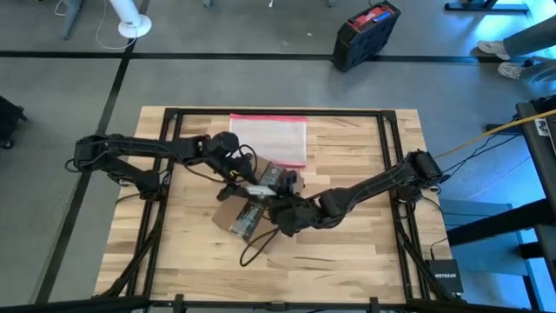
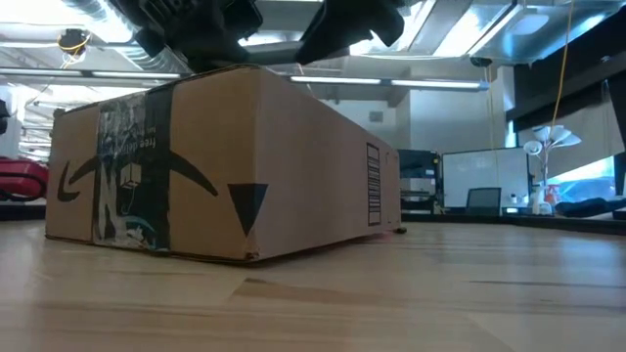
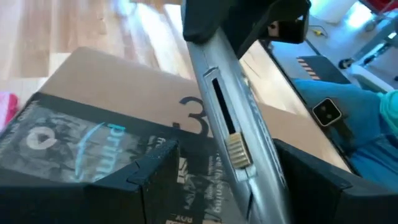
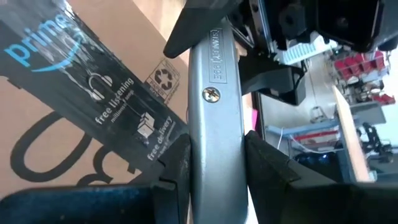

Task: Unpack boxes
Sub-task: Open the cardboard box using the gray cutter

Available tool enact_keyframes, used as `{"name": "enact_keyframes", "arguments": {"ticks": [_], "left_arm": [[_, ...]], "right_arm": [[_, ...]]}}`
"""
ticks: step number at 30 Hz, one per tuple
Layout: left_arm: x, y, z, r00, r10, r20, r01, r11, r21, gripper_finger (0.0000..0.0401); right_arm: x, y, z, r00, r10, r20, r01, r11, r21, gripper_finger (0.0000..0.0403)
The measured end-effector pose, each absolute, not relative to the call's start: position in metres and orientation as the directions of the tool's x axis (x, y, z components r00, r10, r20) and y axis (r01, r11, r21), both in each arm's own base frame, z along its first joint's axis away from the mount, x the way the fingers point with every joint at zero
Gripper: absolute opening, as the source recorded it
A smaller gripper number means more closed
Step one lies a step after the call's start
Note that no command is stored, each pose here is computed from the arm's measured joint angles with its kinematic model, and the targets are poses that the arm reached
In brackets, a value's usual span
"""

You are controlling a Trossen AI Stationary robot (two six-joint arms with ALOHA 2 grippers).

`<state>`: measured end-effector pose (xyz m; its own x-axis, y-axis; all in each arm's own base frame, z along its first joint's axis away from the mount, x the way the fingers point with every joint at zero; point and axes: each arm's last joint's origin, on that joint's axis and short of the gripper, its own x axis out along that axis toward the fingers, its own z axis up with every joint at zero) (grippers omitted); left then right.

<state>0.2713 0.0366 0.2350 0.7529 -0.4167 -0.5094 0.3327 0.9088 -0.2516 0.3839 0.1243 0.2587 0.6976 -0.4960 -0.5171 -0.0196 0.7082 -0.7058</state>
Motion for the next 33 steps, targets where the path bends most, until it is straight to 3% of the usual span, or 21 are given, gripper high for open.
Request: {"name": "enact_keyframes", "arguments": {"ticks": [16, 26, 33], "left_arm": [[0.2723, 0.0304, 0.235, 0.745, -0.432, -0.509, 0.355, 0.902, -0.246, 0.023], [0.2718, 0.0307, 0.2337, 0.739, -0.43, -0.518, 0.37, 0.902, -0.22, 0.0086], [0.2721, 0.0302, 0.2338, 0.742, -0.427, -0.518, 0.387, 0.903, -0.19, 0.0067]], "right_arm": [[0.3868, 0.1214, 0.2593, 0.711, -0.464, -0.529, -0.053, 0.715, -0.697, 0.0114], [0.3868, 0.1214, 0.2601, 0.711, -0.472, -0.522, -0.049, 0.706, -0.706, 0.0114], [0.3867, 0.1216, 0.2613, 0.712, -0.476, -0.516, -0.036, 0.709, -0.705, 0.0125]]}}
